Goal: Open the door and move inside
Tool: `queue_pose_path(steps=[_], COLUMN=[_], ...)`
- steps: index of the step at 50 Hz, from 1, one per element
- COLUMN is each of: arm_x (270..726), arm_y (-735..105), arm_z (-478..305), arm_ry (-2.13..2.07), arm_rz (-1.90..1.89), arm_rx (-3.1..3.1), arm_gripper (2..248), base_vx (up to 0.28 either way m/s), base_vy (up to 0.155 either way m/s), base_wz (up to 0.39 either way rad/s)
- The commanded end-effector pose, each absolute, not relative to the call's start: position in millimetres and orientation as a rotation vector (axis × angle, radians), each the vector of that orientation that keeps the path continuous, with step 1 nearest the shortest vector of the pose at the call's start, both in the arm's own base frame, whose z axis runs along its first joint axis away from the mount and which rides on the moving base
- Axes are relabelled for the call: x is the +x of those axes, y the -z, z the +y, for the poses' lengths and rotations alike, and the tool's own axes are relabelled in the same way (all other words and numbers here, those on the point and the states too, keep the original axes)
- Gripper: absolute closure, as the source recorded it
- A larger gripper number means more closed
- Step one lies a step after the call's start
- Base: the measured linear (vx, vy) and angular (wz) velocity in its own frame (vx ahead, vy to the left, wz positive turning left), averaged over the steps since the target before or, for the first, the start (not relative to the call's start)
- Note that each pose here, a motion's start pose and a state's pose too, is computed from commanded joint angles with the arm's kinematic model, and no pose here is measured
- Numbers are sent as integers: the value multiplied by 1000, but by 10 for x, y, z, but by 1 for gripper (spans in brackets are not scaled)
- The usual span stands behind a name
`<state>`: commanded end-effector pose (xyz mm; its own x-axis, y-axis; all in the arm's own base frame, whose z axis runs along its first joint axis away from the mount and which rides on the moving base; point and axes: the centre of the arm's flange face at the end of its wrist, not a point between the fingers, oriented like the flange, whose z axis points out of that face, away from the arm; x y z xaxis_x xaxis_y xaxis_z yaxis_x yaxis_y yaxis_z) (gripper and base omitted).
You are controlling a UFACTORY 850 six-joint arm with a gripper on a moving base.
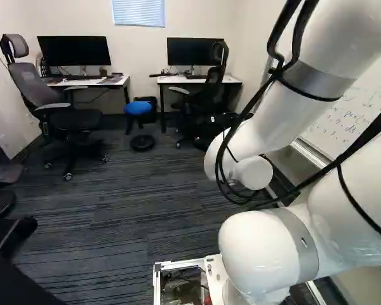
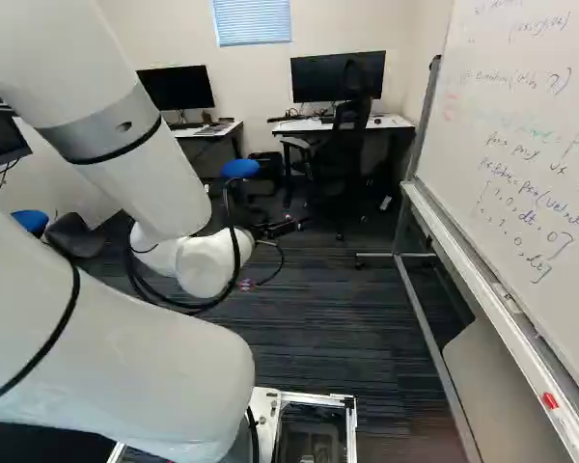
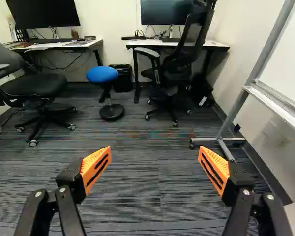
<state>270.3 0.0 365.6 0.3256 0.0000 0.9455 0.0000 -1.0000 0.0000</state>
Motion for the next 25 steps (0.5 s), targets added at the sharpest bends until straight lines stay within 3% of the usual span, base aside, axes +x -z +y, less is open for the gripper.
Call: queue_pose_path(steps=[25], arm_x=[2703], arm_y=[-3656], arm_z=[0], arm_ry=[-1824], arm_rz=[0], arm_rx=[2558], arm_gripper=[3], base_vx=[225], base_vy=[6], base_wz=[3])
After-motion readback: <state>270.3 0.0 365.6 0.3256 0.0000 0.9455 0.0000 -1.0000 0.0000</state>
